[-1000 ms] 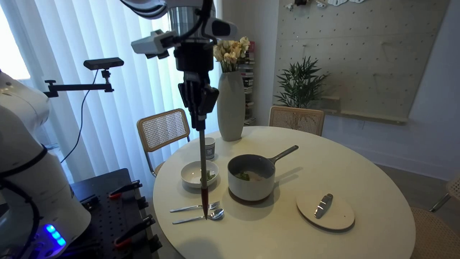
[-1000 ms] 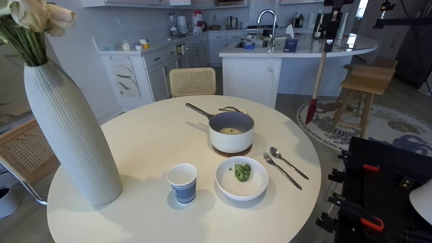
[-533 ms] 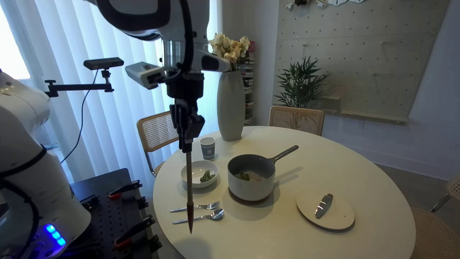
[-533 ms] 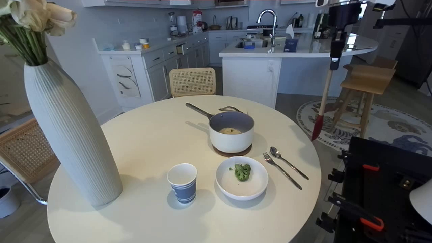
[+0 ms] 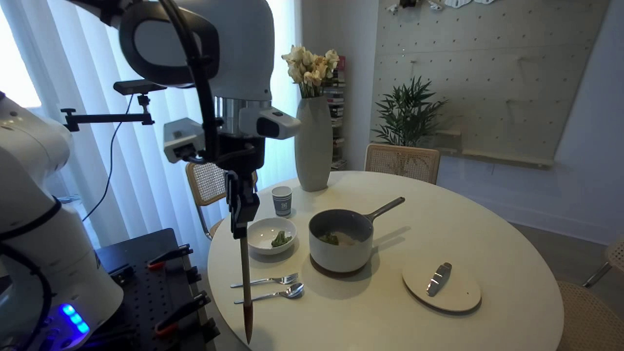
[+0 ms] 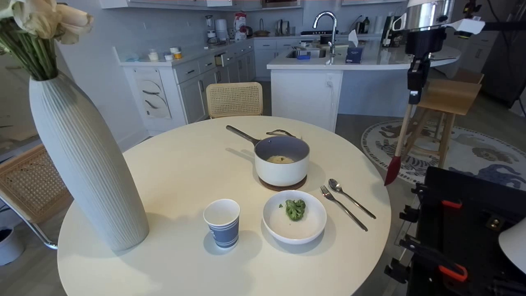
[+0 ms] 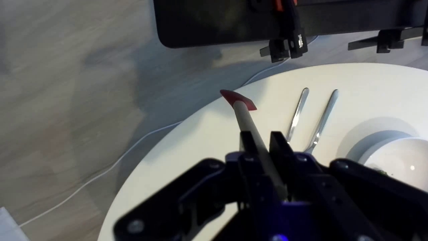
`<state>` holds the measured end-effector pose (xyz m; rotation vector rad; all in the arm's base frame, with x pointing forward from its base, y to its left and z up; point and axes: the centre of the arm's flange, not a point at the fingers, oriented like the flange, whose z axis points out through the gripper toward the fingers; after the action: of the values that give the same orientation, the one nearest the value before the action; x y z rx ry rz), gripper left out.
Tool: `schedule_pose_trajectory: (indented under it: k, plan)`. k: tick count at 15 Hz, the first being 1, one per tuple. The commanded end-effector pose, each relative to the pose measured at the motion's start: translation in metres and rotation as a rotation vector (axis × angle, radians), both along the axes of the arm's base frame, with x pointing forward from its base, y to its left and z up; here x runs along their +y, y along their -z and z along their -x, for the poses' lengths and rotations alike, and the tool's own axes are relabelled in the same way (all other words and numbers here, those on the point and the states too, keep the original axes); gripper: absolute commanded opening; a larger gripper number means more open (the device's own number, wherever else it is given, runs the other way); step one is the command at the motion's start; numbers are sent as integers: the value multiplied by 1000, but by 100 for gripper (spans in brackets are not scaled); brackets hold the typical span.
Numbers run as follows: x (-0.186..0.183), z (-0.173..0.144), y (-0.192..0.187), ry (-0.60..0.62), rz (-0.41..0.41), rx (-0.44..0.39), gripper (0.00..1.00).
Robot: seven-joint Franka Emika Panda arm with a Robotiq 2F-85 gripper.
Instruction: Take the spatula from the white pot and put it on the table the get the lid and put on the white pot
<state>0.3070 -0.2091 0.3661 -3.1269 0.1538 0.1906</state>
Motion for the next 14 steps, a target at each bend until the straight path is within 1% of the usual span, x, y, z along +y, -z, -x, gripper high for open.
schedule_pose_trajectory:
  k: [1,4,7,10,14]
  plan:
    - [-1,3,23,58,71,18,4]
    - [0,-1,41,85,98,39,4]
    - [6,-13,54,96,116,52,4]
    - [11,-28,62,103,136,57,4]
    - [12,-55,63,116,171,51,4]
